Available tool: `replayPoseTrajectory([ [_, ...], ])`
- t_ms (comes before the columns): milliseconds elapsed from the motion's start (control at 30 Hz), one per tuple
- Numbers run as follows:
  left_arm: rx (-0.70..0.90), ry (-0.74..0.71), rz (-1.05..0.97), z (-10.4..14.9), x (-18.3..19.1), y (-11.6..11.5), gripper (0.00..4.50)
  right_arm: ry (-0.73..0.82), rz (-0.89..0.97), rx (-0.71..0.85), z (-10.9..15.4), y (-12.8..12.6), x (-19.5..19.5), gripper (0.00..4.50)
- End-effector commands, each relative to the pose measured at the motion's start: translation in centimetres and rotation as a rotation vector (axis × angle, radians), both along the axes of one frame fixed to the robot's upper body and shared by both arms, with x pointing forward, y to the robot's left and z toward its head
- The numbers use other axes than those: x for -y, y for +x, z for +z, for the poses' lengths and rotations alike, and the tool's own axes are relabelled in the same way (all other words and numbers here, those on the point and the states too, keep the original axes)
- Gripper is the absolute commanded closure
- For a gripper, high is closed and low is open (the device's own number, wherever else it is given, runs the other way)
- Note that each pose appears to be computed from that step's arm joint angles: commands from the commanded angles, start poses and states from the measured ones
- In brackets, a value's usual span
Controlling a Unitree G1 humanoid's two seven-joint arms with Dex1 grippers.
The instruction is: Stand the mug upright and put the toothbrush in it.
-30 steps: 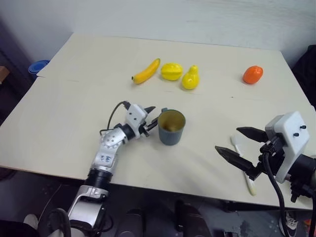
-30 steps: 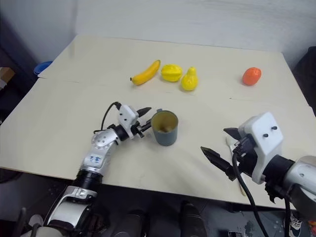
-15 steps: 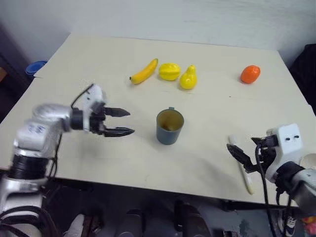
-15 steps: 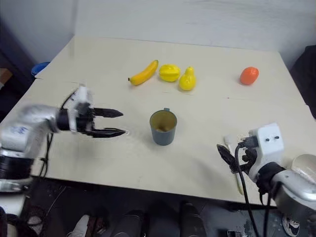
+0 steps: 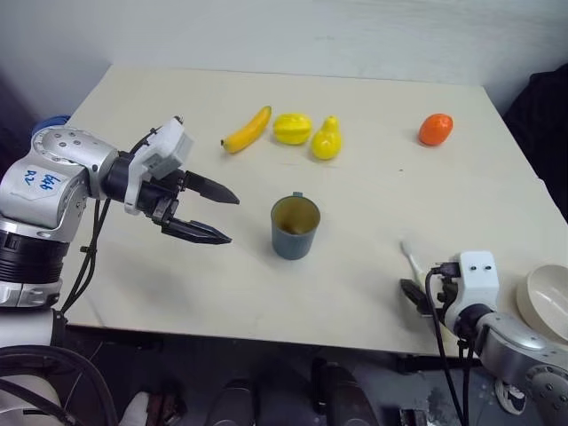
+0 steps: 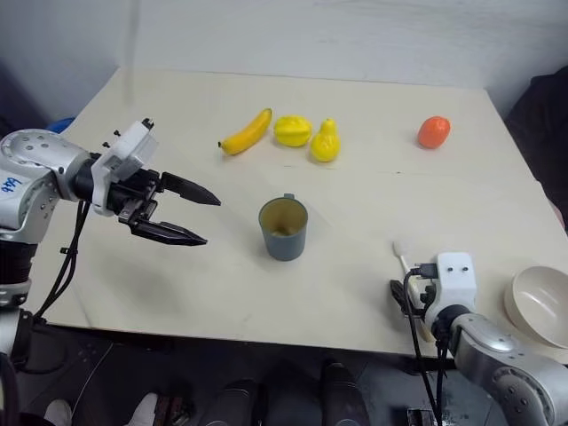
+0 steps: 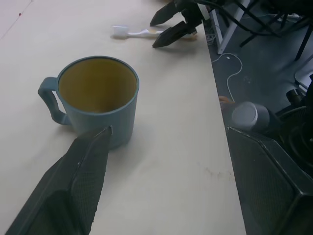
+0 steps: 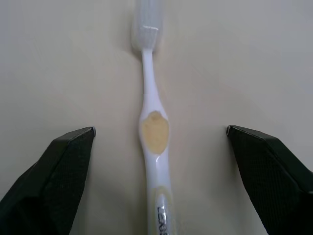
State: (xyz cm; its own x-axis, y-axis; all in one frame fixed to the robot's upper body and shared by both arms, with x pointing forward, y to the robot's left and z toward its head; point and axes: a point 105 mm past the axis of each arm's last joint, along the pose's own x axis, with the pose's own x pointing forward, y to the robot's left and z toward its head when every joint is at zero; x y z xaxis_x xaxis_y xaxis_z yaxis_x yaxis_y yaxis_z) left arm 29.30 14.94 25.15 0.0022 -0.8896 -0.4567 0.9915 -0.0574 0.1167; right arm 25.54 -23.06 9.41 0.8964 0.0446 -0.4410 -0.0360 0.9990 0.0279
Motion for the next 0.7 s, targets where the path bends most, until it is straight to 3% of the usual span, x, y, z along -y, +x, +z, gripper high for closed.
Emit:
replayPoseTrajectory([
  [33,0.009,0.003,-0.103,1.0,0.3,-1.2,0.54,0.019,0.046,-0.024,-1.0,0.0,-0.9,0.87],
  [367,0.022,-0.011,-0.097,1.1,0.6,-0.9,0.54,0.027,0.07,-0.019,-1.1,-0.5,-1.9,4.06],
  [467,0.035,-0.028,-0.07,1.3,0.6,-0.3,0.54,-0.014,0.057,-0.005,-0.5,-0.4,-1.5,4.14],
  [533,0.038,-0.084,-0.015,1.9,0.5,0.5,0.54,-0.121,0.053,0.05,1.2,0.4,-0.8,4.14],
  [600,0.026,-0.14,0.034,2.7,0.3,1.0,0.54,-0.192,0.067,0.162,4.0,1.4,-1.0,4.14],
  [700,0.014,-0.185,0.098,3.3,-0.7,1.3,0.54,-0.025,0.153,0.498,11.6,3.5,-4.8,4.14],
])
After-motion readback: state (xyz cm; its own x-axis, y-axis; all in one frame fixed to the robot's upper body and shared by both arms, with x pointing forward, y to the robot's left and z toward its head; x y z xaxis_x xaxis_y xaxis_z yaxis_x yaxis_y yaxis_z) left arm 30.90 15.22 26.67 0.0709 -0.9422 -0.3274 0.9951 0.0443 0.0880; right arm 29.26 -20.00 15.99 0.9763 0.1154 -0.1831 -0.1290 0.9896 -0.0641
